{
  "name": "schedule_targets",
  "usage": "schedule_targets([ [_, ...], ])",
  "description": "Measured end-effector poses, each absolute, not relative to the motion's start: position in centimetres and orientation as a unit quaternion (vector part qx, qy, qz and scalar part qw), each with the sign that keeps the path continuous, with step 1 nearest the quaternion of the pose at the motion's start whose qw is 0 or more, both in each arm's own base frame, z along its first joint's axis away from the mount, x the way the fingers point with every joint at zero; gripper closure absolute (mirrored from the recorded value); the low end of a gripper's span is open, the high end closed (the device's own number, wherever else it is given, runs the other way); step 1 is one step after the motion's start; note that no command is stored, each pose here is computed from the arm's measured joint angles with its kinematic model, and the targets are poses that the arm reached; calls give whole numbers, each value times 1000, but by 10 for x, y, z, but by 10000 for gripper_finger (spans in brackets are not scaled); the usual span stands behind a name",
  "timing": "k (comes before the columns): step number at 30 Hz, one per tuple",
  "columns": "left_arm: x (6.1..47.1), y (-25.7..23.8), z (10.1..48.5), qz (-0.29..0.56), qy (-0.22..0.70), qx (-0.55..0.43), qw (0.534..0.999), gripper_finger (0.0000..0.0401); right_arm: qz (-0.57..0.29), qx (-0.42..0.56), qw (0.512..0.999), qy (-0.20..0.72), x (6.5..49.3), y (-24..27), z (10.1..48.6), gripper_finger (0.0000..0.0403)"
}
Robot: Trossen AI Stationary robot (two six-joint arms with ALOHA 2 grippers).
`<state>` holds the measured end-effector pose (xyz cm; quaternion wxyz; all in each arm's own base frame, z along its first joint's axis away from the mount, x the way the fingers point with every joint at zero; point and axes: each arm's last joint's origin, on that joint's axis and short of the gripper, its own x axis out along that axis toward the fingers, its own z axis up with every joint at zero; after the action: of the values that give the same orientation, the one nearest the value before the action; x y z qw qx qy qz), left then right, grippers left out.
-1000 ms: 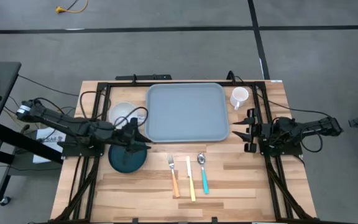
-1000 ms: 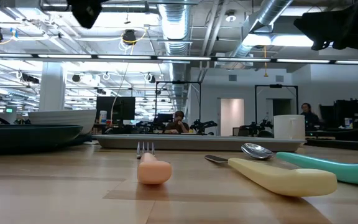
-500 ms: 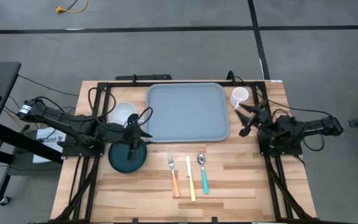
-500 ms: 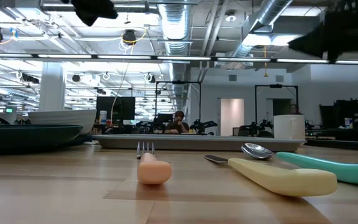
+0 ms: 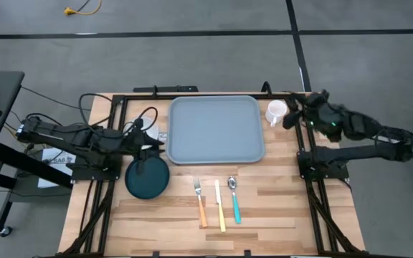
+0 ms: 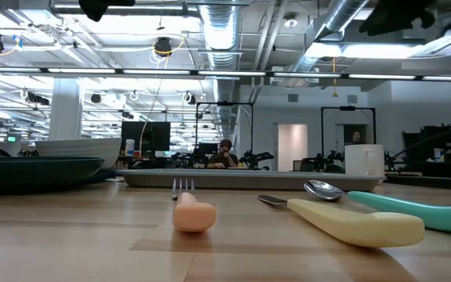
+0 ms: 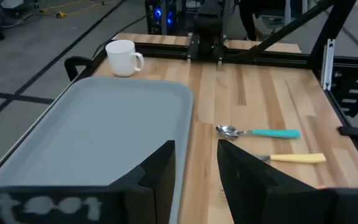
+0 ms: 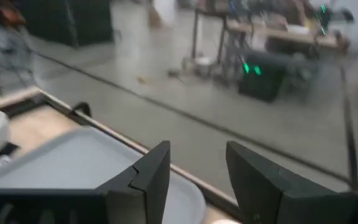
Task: Set up tray
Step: Put the white mug on the top left of the blue tray
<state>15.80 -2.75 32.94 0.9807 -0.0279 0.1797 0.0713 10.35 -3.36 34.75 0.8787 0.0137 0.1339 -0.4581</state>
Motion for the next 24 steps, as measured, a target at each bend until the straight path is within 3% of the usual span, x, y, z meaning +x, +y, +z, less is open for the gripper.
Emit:
schedule_targets([
  [5,164,-29,325,73,193,-27,978,293,-447,49,869,209,130,-60,357,253],
  [12,177,-32,316,71,223,-19,972,293,-443,41,812,378,163,-113,319,253],
  [19,180,-34,314,61,230,-21,971,293,-316,79,811,486,169,-151,293,253],
  [24,180,-34,314,62,230,-21,971,293,-279,88,771,566,165,-173,285,253],
])
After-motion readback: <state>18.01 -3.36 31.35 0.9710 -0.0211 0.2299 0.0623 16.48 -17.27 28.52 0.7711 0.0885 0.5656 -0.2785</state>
